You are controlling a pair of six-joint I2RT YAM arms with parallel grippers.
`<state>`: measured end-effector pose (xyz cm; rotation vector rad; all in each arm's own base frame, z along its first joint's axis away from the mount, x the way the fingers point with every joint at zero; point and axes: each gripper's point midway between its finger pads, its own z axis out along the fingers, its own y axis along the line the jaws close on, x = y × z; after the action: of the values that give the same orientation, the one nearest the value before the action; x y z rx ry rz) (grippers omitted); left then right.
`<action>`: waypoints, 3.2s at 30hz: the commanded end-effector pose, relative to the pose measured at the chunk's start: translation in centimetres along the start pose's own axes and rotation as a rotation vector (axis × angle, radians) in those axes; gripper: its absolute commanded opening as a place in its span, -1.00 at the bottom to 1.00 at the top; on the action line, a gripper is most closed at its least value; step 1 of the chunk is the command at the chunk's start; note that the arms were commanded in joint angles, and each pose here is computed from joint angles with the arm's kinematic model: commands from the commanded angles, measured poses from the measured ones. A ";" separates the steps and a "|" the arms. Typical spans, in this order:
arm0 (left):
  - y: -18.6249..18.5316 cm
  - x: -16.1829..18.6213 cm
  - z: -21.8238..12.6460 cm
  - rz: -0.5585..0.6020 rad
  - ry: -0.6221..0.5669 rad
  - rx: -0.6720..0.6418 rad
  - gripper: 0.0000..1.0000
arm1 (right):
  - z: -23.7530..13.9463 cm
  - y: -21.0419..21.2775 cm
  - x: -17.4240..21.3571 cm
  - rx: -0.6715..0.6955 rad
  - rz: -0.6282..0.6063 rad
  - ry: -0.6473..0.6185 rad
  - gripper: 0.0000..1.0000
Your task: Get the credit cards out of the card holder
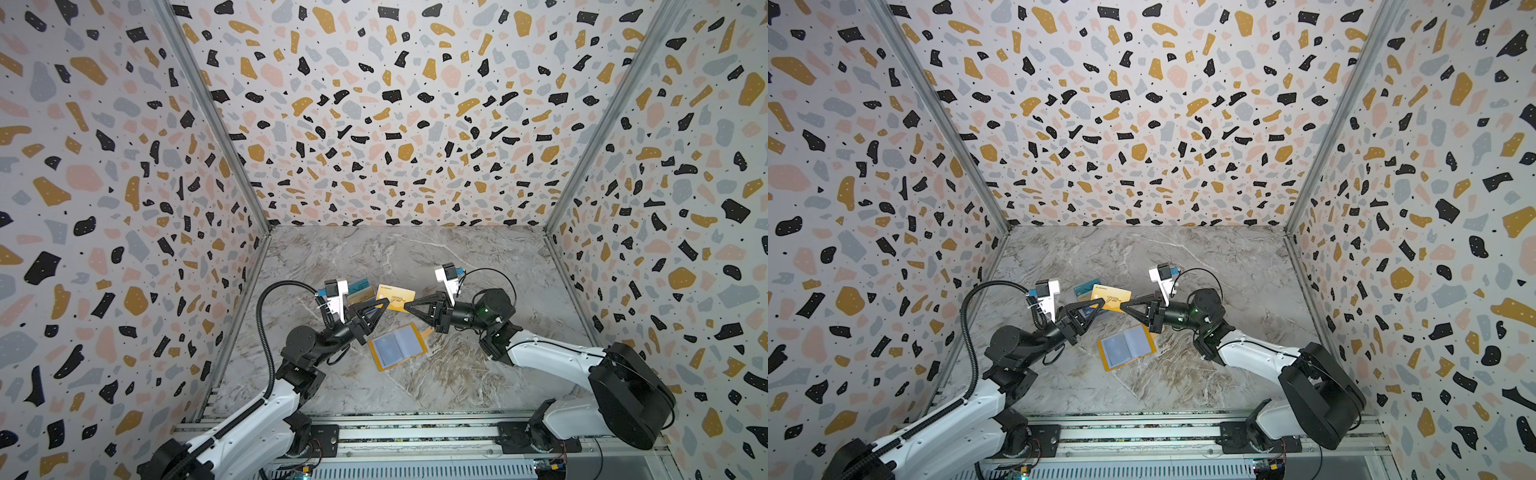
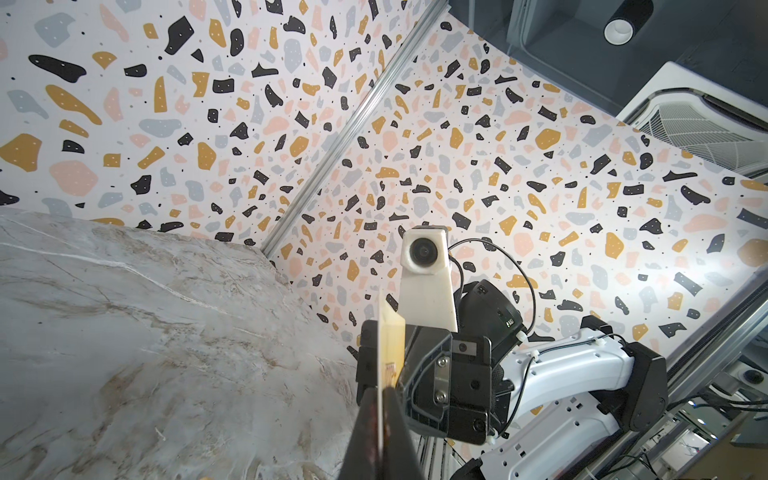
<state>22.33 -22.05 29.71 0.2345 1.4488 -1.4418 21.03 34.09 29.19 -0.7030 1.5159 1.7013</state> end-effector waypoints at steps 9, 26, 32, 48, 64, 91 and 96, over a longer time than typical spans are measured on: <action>3.1 0.1 -0.2 0.290 0.298 -0.289 0.01 | -3.1 0.4 -2.0 0.084 -0.163 0.089 -1.00; 0.3 1.9 0.7 0.520 0.759 -0.089 0.07 | -4.2 0.3 2.5 0.066 -0.238 0.462 -1.00; -0.6 4.2 -0.4 0.478 0.874 0.033 -0.06 | -3.1 0.5 3.4 0.011 -0.244 0.516 -1.00; -0.3 5.8 -1.0 0.415 0.937 0.066 -0.76 | -1.1 -0.4 4.3 -0.039 -0.248 0.584 -1.00; 7.9 3.5 -1.0 0.478 0.897 -0.195 -1.00 | -4.8 -4.0 1.4 0.399 -0.308 0.404 0.49; 22.2 -2.1 -2.4 0.865 0.968 -0.363 -1.00 | -14.4 -9.1 -2.3 0.927 -0.364 0.147 0.99; 23.3 -1.8 -2.1 0.829 0.973 -0.335 -1.00 | -14.6 -8.7 -2.6 0.926 -0.368 0.132 0.99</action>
<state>38.01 -13.11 14.59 1.2697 2.0221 -0.3561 28.51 20.03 22.75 -0.5629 1.9185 0.5685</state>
